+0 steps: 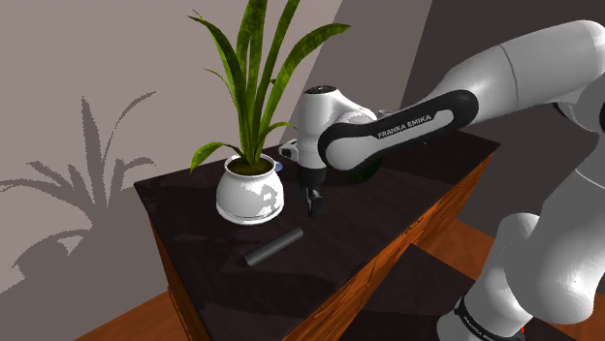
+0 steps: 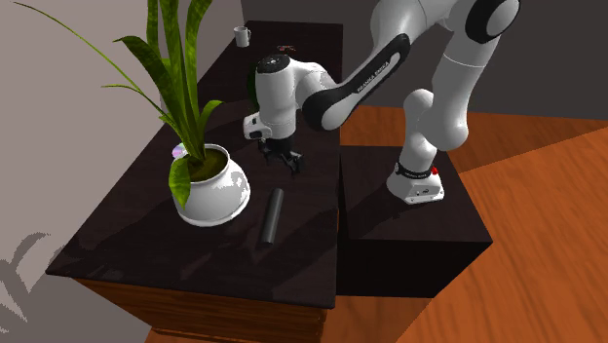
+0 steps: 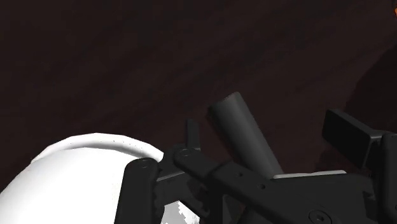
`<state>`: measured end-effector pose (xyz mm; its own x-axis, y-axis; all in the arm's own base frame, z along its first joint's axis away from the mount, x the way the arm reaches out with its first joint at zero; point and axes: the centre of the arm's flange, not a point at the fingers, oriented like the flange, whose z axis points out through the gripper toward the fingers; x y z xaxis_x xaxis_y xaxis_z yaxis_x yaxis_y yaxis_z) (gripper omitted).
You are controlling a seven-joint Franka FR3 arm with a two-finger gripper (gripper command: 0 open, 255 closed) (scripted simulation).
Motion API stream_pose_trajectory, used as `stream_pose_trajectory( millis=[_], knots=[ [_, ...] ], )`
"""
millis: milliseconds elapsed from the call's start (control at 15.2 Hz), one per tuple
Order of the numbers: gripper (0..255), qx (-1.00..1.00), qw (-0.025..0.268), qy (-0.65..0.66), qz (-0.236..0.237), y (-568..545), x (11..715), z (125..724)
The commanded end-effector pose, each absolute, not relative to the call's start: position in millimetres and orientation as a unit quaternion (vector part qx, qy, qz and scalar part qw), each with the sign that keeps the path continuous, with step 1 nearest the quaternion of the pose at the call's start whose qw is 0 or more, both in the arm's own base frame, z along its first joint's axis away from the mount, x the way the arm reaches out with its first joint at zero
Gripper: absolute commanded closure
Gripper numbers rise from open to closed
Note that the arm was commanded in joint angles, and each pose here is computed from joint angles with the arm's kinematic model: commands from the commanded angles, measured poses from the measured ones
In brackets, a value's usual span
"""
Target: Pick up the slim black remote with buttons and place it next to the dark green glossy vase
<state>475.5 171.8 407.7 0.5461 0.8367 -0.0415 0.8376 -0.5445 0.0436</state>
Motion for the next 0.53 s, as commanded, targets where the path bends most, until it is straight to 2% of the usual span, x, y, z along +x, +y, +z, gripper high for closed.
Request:
stream_pose_trajectory(
  millis=[0,462],
  knots=[
    [0,0.857,0.029,0.515,0.001,194.2,483.3,394.6],
    [0,0.77,0.028,0.637,0.028,271.0,491.0,357.6]
  ],
)
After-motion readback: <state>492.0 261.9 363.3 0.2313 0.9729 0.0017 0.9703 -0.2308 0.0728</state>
